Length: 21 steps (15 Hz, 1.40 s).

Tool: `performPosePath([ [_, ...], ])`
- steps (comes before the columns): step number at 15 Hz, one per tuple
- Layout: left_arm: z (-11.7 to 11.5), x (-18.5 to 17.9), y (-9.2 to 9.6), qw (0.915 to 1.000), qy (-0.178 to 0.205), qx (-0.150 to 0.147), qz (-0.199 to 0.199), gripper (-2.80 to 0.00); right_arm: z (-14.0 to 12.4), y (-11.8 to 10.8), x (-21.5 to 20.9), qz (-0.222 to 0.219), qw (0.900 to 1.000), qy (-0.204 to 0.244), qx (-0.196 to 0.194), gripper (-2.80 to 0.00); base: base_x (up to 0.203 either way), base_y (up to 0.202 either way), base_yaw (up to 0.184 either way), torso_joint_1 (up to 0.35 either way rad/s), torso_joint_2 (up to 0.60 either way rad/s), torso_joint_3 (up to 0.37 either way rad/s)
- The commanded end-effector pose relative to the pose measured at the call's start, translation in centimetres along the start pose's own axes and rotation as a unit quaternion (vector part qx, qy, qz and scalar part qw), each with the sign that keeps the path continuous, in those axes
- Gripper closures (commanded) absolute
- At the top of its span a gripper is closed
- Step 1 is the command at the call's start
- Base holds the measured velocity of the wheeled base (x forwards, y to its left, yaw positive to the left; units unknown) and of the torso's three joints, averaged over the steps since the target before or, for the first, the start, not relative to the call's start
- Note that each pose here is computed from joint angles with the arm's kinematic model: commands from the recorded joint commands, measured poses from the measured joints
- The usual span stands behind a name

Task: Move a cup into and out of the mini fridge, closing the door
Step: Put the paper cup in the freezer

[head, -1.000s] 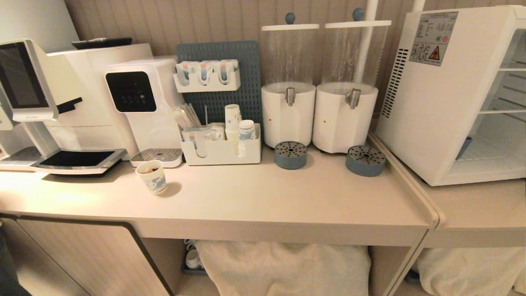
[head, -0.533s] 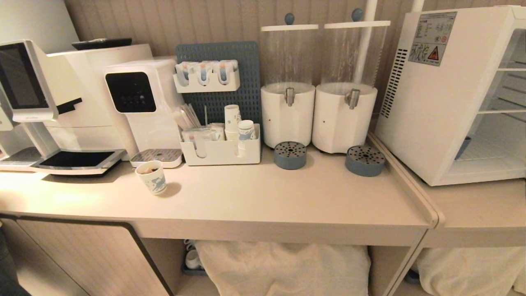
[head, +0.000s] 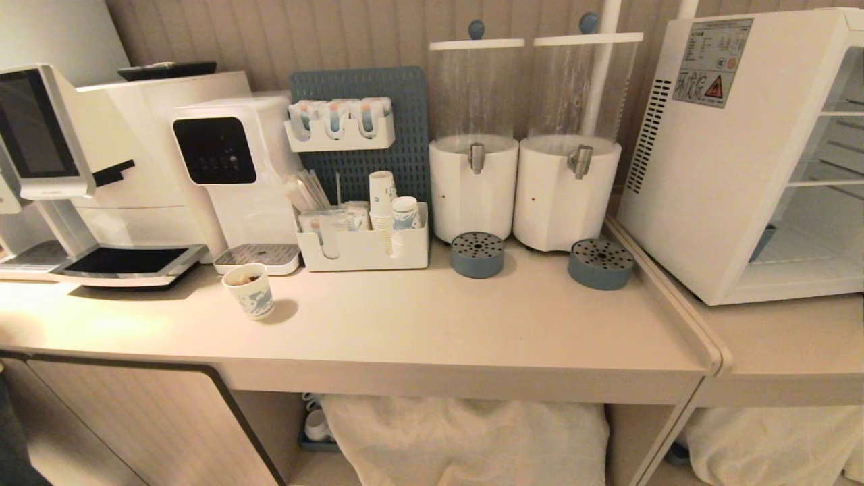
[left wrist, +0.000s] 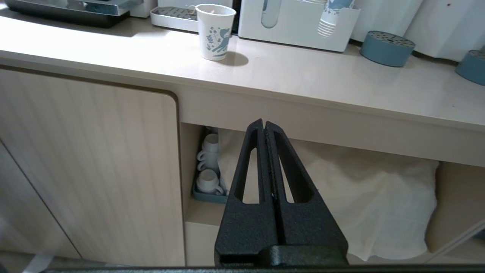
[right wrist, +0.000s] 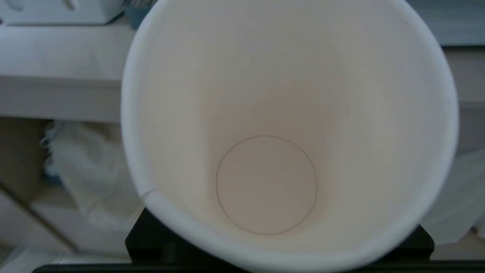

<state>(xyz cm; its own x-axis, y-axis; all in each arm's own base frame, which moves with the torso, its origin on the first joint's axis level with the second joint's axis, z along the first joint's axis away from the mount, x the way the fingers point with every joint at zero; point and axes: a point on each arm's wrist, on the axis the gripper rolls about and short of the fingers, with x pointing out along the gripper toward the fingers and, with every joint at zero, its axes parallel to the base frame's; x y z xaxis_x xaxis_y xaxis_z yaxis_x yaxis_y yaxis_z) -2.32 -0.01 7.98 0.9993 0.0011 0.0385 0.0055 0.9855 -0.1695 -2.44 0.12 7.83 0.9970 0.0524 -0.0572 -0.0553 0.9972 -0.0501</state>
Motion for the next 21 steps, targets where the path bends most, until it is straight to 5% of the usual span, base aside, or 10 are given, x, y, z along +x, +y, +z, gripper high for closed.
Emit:
performPosePath([
  [1, 0.05, 0.00, 0.00, 1.0000, -0.001, 0.004, 0.001, 0.00, -0.38, -0.05, 0.09, -0.014, 1.000, -0.009, 0.001, 0.00, 0.000, 0.000, 0.000, 0.000, 0.00, 0.000],
  [6, 0.06, -0.02, 0.00, 1.0000, 0.001, 0.006, 0.002, 0.00, -0.21, -0.10, 0.09, -0.021, 1.000, -0.021, 0.003, 0.00, 0.001, -0.041, 0.001, 0.002, 0.00, 0.001],
  [21, 0.10, -0.03, -0.02, 1.0000, 0.001, 0.006, 0.000, 0.00, -0.23, -0.10, 0.10, -0.021, 1.000, -0.022, 0.004, 0.00, 0.000, -0.194, 0.001, 0.002, 0.00, 0.003],
])
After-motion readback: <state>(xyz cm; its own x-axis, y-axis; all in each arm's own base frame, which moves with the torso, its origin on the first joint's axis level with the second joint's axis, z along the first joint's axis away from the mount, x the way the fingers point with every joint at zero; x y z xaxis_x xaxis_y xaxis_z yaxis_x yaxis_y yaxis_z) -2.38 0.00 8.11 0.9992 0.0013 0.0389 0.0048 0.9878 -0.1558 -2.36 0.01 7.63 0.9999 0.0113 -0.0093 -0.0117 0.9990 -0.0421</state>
